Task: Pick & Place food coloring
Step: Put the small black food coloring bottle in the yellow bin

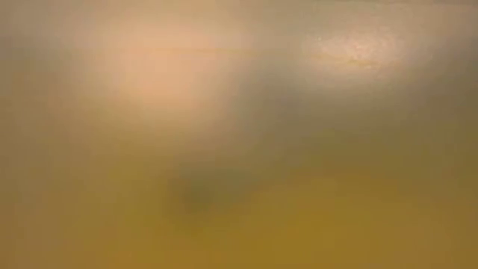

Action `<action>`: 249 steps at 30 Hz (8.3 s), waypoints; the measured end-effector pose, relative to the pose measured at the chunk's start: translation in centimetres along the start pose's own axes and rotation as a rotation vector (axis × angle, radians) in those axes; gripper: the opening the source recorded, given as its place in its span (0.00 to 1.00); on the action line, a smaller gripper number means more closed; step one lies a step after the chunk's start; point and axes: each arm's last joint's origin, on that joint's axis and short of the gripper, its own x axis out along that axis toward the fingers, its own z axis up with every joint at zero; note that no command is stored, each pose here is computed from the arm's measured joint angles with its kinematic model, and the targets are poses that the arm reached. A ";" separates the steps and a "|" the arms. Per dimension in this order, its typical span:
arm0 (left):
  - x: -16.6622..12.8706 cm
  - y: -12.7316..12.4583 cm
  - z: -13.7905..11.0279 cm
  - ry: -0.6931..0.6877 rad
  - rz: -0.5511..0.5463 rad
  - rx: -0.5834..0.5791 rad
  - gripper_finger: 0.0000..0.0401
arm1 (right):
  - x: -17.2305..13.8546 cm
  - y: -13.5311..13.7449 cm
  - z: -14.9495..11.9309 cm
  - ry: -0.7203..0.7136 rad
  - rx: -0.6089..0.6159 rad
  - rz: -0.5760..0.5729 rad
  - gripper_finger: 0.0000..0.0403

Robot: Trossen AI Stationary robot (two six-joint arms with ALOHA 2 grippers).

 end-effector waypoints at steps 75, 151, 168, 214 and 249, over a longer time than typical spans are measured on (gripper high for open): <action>1.8 1.9 0.3 -0.093 0.064 0.121 0.17 | 0.0 0.0 0.0 0.000 0.000 0.000 0.34; 5.1 7.0 23.1 -0.091 0.111 -0.162 0.19 | 0.1 0.0 -0.1 0.012 -0.003 -0.005 0.34; 7.1 6.7 23.2 -0.004 0.182 0.176 0.19 | 0.1 0.0 -0.1 0.013 -0.003 -0.004 0.34; 8.4 7.2 24.6 0.077 0.129 0.222 0.19 | 0.1 0.0 -0.1 0.013 -0.003 -0.004 0.34; 10.7 7.5 24.6 0.064 0.116 0.195 0.19 | 0.1 0.0 -0.1 0.013 -0.003 -0.004 0.34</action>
